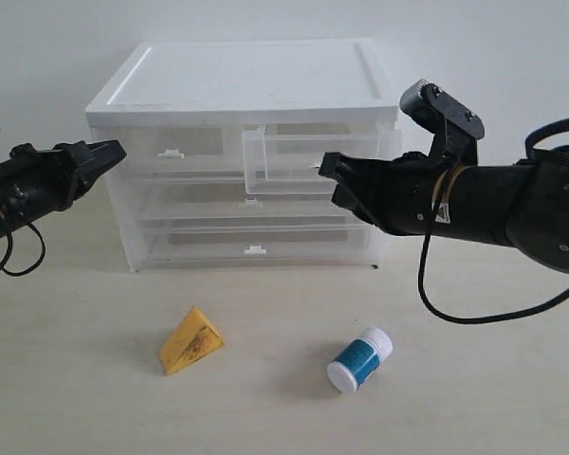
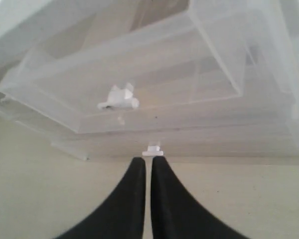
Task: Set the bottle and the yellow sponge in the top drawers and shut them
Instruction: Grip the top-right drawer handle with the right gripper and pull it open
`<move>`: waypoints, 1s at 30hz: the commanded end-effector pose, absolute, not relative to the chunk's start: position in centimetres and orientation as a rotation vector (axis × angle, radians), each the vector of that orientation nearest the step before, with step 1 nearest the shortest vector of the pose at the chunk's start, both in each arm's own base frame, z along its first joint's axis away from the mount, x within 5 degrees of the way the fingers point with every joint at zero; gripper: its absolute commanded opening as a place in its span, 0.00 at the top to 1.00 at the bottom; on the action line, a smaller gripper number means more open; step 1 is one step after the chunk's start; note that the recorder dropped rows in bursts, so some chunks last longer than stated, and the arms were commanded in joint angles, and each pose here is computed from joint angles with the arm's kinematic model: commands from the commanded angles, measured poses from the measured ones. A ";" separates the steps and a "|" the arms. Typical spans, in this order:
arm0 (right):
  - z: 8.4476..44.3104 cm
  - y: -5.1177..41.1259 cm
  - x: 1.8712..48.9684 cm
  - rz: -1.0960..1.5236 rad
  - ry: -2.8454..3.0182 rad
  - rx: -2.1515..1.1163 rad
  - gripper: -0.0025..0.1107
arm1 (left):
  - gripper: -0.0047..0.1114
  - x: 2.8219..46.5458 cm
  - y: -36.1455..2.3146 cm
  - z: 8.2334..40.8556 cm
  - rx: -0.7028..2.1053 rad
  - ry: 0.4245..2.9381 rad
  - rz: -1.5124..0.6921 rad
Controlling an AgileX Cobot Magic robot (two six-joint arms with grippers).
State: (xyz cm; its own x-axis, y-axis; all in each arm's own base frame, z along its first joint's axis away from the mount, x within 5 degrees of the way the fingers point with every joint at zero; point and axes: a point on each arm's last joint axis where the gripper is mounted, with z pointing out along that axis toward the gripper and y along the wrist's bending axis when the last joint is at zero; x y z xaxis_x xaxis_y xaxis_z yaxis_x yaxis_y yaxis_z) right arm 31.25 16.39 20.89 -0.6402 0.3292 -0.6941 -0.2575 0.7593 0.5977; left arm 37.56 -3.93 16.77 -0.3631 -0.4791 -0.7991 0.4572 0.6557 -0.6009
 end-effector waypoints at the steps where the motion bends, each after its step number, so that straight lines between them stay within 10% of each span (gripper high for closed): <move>1: 20.6 16.1 30.7 0.848 2.115 0.036 0.98 | 0.93 37.9 -3.6 16.7 -0.072 1.667 -0.972; 5: 21.2 16.6 30.8 0.950 2.057 0.059 0.93 | 0.93 37.9 -3.6 16.6 -0.074 1.669 -0.972; 12: 22.4 16.9 31.1 1.078 1.958 0.133 0.48 | 0.93 37.9 -3.6 16.6 -0.074 1.669 -0.972; 30: 21.3 17.2 33.3 1.025 2.058 0.310 0.64 | 0.93 37.9 -3.6 16.6 -0.074 1.669 -0.972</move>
State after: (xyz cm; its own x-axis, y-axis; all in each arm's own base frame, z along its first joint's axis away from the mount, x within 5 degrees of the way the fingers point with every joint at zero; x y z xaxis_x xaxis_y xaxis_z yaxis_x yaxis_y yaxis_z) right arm 33.01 17.09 21.63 -0.6502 0.5159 -0.5577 -0.1311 0.6469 0.7513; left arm 37.57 -3.96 16.61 -0.3645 -0.4818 -0.7969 0.4592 0.6514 -0.6039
